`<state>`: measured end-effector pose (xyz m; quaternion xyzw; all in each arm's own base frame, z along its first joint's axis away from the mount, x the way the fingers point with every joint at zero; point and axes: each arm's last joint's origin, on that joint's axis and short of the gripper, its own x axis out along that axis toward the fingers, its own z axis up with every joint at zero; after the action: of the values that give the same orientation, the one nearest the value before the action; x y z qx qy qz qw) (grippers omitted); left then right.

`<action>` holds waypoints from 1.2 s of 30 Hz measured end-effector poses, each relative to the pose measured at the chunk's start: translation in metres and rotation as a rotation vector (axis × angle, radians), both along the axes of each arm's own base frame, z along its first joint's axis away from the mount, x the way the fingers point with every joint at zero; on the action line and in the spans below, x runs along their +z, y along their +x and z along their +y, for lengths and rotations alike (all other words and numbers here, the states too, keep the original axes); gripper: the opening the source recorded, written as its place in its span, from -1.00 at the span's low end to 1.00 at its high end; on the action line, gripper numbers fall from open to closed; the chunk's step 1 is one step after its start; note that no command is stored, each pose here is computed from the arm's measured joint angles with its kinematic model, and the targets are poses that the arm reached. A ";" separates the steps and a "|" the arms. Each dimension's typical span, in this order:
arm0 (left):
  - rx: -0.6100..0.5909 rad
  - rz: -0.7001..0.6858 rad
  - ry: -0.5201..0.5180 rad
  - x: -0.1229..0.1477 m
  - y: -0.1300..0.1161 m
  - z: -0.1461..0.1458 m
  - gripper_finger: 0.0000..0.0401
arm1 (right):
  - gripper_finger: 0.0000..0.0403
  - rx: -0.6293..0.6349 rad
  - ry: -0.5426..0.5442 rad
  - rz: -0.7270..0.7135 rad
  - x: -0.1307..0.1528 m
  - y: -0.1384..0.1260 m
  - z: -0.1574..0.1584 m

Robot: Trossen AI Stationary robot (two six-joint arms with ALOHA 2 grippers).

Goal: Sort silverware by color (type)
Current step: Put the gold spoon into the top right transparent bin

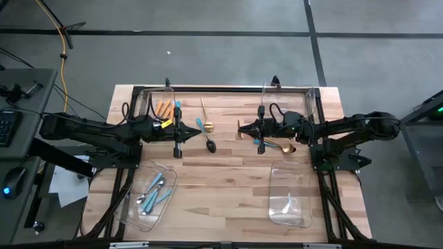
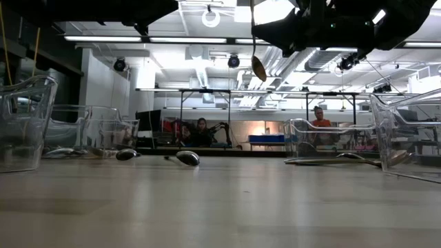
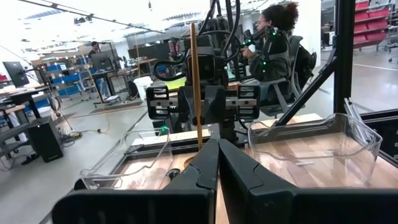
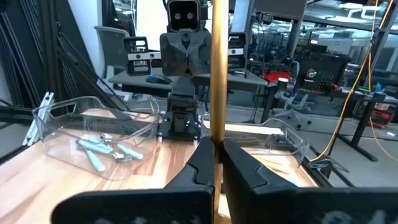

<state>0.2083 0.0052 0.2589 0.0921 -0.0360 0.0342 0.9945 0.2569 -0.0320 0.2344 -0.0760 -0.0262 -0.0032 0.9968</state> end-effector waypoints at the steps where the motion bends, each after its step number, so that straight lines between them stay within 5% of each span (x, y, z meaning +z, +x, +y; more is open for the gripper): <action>1: 0.000 0.000 0.000 0.000 0.000 0.000 -0.98 | -1.00 0.001 0.005 0.000 0.000 0.000 0.000; 23: -0.001 0.015 -0.001 -0.001 0.000 0.000 -0.98 | -1.00 -0.023 0.007 0.001 0.000 0.000 -0.001; 30: -0.001 0.033 -0.002 -0.003 0.000 0.000 -0.98 | -1.00 -0.361 -0.028 0.117 -0.008 -0.001 -0.013; 36: -0.001 0.053 -0.002 -0.005 0.000 0.000 -0.98 | -1.00 -0.684 -0.059 0.386 0.000 0.002 -0.039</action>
<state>0.2086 0.0052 0.2538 0.0919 -0.0099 0.0312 0.9952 0.2590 -0.0707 0.2347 -0.1080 0.1883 -0.3200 0.9222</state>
